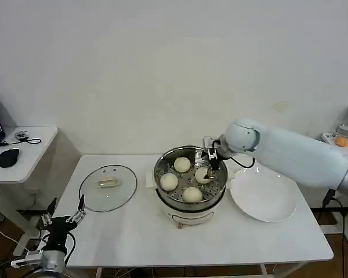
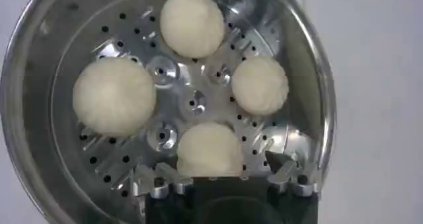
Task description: Take steamed baozi put them in steamer then cover it.
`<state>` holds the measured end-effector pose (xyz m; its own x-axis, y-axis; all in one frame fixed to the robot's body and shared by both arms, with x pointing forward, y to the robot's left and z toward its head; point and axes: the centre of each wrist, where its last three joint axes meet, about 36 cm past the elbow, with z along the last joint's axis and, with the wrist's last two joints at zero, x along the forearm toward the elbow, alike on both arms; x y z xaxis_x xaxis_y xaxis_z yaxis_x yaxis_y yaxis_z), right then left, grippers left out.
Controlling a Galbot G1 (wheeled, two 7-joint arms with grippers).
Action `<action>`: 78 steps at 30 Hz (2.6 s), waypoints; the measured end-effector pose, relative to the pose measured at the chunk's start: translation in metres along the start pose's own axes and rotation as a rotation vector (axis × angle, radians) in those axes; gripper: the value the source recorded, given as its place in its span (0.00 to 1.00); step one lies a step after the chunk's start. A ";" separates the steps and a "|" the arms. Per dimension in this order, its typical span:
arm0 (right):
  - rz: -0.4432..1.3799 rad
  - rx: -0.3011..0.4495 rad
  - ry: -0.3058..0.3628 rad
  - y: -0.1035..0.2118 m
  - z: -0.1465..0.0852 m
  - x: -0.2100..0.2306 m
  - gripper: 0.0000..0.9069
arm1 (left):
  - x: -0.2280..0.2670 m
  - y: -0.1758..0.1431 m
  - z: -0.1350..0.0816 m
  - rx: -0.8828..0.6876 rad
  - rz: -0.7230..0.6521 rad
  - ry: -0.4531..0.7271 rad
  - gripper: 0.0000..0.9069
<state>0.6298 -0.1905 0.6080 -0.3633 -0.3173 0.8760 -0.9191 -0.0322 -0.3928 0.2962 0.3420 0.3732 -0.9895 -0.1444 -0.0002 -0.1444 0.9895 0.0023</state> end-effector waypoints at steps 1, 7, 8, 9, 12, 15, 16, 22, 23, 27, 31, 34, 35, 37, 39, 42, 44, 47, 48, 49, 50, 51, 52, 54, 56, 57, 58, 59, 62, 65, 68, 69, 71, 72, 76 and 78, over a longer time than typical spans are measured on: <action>0.016 -0.007 -0.010 0.001 0.002 0.004 1.00 | -0.001 0.001 -0.001 0.001 0.001 -0.001 1.00; 0.169 -0.092 -0.113 0.023 0.024 0.021 1.00 | -0.002 -0.001 -0.001 0.002 0.016 0.001 1.00; 0.203 -0.109 -0.137 0.029 0.029 0.023 1.00 | -0.001 -0.002 0.000 0.004 0.019 0.003 1.00; 0.241 -0.128 -0.165 0.037 0.035 0.024 1.00 | -0.001 -0.002 0.001 0.004 0.022 0.005 1.00; 0.346 -0.181 -0.252 0.060 0.047 0.021 1.00 | -0.001 -0.004 0.003 0.004 0.029 0.009 1.00; 0.475 -0.240 -0.358 0.083 0.056 0.018 1.00 | -0.002 -0.005 0.004 -0.002 0.041 0.014 1.00; 0.523 -0.267 -0.395 0.091 0.060 0.016 1.00 | -0.002 -0.005 0.005 -0.006 0.045 0.017 1.00; 0.761 -0.433 -0.574 0.132 0.089 0.005 1.00 | -0.003 -0.005 0.009 -0.069 0.082 0.033 1.00; 0.797 -0.461 -0.599 0.139 0.094 0.005 1.00 | -0.003 -0.004 0.010 -0.090 0.089 0.035 1.00; 0.946 -0.594 -0.675 0.169 0.125 0.007 1.00 | -0.005 -0.002 0.013 -0.213 0.114 0.050 1.00; 1.083 -0.721 -0.678 0.208 0.164 0.013 1.00 | -0.010 0.003 0.017 -0.399 0.152 0.049 1.00; 1.174 -0.793 -0.649 0.242 0.191 0.021 1.00 | -0.017 0.010 0.019 -0.572 0.171 0.036 1.00; 1.204 -0.816 -0.633 0.254 0.200 0.024 1.00 | -0.019 0.012 0.020 -0.632 0.177 0.032 1.00; 1.252 -0.852 -0.604 0.275 0.212 0.031 1.00 | -0.027 0.017 0.023 -0.759 0.188 0.021 1.00; 1.289 -0.885 -0.573 0.296 0.222 0.038 1.00 | -0.036 0.022 0.026 -0.880 0.197 0.003 1.00; 1.319 -0.916 -0.535 0.321 0.229 0.044 1.00 | -0.052 0.026 0.032 -1.040 0.213 -0.025 1.00; 1.331 -0.935 -0.512 0.337 0.230 0.046 1.00 | -0.063 0.025 0.037 -1.127 0.224 -0.045 1.00; 1.349 -0.958 -0.485 0.355 0.231 0.051 1.00 | -0.080 0.020 0.046 -1.236 0.246 -0.069 1.00; 1.355 -0.967 -0.477 0.362 0.231 0.053 1.00 | -0.086 0.018 0.050 -1.265 0.255 -0.074 1.00; 1.362 -0.973 -0.470 0.367 0.231 0.054 1.00 | -0.092 0.017 0.054 -1.287 0.261 -0.079 1.00; 1.366 -0.977 -0.465 0.371 0.230 0.056 1.00 | -0.098 0.015 0.057 -1.307 0.267 -0.083 1.00; 1.372 -0.983 -0.459 0.376 0.230 0.058 1.00 | -0.106 0.014 0.061 -1.329 0.274 -0.086 1.00; 1.378 -0.988 -0.455 0.381 0.229 0.059 1.00 | -0.112 0.012 0.065 -1.347 0.280 -0.089 1.00; 1.388 -0.998 -0.445 0.389 0.229 0.063 1.00 | -0.125 0.010 0.071 -1.379 0.287 -0.091 1.00; 1.397 -1.005 -0.435 0.396 0.228 0.066 1.00 | -0.137 0.007 0.076 -1.405 0.293 -0.097 1.00; 1.403 -1.009 -0.429 0.400 0.228 0.067 1.00 | -0.143 0.006 0.079 -1.418 0.295 -0.100 1.00; 1.405 -1.012 -0.424 0.403 0.228 0.068 1.00 | -0.149 0.005 0.080 -1.429 0.294 -0.103 1.00; 1.409 -1.014 -0.420 0.406 0.227 0.069 1.00 | -0.155 0.005 0.082 -1.439 0.294 -0.104 1.00; 1.415 -1.021 -0.408 0.414 0.227 0.072 1.00 | -0.171 0.007 0.084 -1.472 0.289 -0.103 1.00; 1.417 -1.030 -0.399 0.421 0.226 0.072 1.00 | -0.184 0.009 0.086 -1.501 0.292 -0.096 1.00; 1.419 -1.036 -0.392 0.427 0.225 0.072 1.00 | -0.194 0.009 0.088 -1.520 0.297 -0.090 1.00; 1.420 -1.037 -0.390 0.428 0.225 0.072 1.00 | -0.198 0.008 0.089 -1.525 0.298 -0.088 1.00; 1.421 -1.038 -0.386 0.431 0.224 0.073 1.00 | -0.203 0.008 0.091 -1.535 0.301 -0.084 1.00; 1.422 -1.039 -0.383 0.433 0.224 0.074 1.00 | -0.206 0.007 0.091 -1.540 0.301 -0.082 1.00; 1.425 -1.042 -0.372 0.438 0.225 0.075 1.00 | -0.216 0.007 0.094 -1.558 0.299 -0.078 1.00; 1.426 -1.045 -0.368 0.441 0.224 0.075 1.00 | -0.221 0.008 0.094 -1.565 0.296 -0.076 1.00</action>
<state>0.2314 -0.4413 0.4379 -0.9607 0.2597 -0.0983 0.2768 0.9248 -0.2610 0.5138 0.3816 0.2793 -0.9860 0.0919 0.1394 0.1396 -0.0040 0.9902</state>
